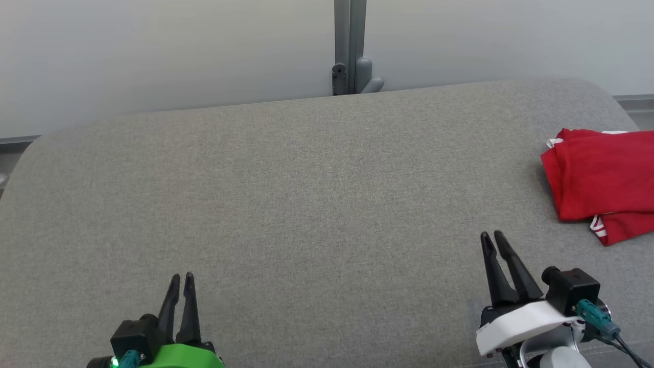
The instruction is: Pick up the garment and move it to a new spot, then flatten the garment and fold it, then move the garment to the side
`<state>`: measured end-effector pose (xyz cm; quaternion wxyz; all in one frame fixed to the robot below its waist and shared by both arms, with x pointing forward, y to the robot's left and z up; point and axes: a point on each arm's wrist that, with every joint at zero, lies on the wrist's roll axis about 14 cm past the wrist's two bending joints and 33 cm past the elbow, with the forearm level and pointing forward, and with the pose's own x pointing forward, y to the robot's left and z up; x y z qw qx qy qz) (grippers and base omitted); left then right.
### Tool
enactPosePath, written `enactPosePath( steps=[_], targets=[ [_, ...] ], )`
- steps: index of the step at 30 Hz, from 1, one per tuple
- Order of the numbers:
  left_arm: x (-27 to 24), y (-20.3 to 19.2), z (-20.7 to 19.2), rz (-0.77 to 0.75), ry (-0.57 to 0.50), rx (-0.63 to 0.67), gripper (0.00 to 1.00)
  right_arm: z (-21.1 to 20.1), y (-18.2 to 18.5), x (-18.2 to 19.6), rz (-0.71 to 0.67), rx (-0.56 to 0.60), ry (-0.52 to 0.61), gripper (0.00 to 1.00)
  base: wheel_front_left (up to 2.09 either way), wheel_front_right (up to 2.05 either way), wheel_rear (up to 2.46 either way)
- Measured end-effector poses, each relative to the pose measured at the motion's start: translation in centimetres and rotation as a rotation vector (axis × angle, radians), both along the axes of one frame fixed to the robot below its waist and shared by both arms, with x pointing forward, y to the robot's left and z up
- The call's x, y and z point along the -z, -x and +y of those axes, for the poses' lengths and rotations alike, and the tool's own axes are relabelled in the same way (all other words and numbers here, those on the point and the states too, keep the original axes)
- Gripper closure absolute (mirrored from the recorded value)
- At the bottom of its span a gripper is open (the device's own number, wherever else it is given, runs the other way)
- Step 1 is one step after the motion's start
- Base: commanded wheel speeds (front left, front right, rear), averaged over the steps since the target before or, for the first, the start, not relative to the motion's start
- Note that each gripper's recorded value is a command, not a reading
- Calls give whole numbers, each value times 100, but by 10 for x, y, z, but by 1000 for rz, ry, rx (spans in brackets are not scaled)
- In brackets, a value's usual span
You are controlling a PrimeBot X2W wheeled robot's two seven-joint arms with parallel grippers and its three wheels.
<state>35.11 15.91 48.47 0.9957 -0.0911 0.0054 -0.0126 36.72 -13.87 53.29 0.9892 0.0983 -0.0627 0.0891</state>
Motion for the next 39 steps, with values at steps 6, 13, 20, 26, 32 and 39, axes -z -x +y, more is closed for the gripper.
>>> enactPosePath(
  steps=[6, 13, 20, 26, 32, 39],
  targets=[
    [16, 6, 3, 62, 48, -13, 100, -3, 6, 18, 67, 10, -53, 100, 0, 0, 0],
    [19, 4, 8, 93, 174, -40, 100, -13, 4, 22, 109, 34, -179, 100, 0, 0, 0],
    [20, 2, 11, 108, 293, -59, 100, -21, 3, 26, 142, 54, -293, 100, 0, 0, 0],
    [18, -2, 13, 114, 402, -71, 100, -29, 0, 26, 163, 69, -400, 100, 0, 0, 0],
    [16, -5, 15, 117, 491, -79, 100, -34, -2, 27, 179, 79, -484, 100, 0, 0, 0],
    [14, -7, 15, 117, 572, -84, 100, -39, -2, 29, 195, 88, -566, 100, 0, 0, 0]
  ],
)
